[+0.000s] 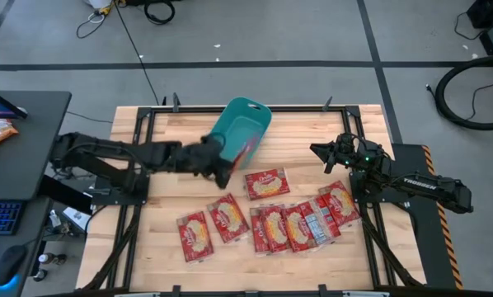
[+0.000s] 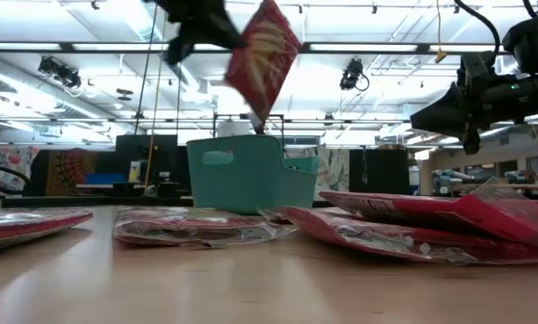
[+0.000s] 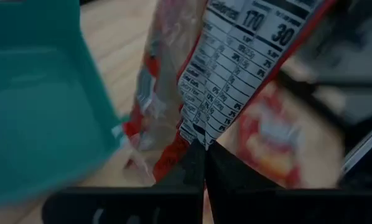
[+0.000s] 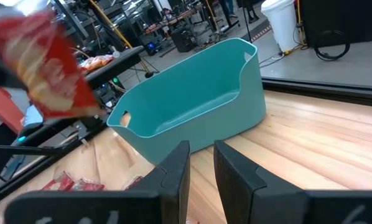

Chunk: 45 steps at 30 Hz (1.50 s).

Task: Sort popcorn bags into baskets
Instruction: Put the popcorn bag into the green bin

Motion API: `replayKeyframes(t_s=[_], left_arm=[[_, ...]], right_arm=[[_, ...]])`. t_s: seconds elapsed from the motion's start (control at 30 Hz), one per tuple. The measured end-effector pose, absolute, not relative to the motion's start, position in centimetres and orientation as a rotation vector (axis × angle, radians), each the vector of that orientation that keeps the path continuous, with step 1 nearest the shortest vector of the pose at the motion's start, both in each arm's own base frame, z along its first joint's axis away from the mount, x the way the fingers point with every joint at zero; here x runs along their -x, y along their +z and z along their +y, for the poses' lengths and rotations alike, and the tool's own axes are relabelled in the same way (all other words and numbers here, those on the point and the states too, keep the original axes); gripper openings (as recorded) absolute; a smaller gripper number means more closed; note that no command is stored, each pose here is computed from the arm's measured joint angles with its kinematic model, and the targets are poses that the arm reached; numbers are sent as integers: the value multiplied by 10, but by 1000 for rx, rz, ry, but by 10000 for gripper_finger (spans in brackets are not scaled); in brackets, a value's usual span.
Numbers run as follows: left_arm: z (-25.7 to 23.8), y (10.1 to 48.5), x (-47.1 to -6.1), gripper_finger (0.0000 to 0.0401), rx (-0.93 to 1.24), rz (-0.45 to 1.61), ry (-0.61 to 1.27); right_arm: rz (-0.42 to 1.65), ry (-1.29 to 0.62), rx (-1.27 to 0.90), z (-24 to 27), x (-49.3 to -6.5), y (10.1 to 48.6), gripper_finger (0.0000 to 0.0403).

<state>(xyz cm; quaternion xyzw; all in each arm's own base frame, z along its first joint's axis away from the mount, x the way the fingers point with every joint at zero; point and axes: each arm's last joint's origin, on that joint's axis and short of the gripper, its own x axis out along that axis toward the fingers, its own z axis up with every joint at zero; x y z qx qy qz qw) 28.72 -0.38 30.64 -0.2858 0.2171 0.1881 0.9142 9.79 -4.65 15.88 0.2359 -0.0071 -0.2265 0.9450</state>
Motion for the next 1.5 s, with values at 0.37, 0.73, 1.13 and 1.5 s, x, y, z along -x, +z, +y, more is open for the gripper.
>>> replayKeyframes(t_s=[0.37, 0.73, 1.13, 1.5], left_arm=[[85, 284, -277, 8, 704, 571, 593], [127, 261, -274, 27, 765, 642, 688], [117, 276, -290, 118, 520, 546, 438], [23, 272, -321, 115, -184, 586, -43]], right_arm=[[-14, -462, -481, -46, -98, 159, 77], [-14, -462, -481, -47, -98, 159, 77], [-14, -462, -481, -47, -98, 159, 77], [-14, -462, -481, -47, -98, 159, 77]])
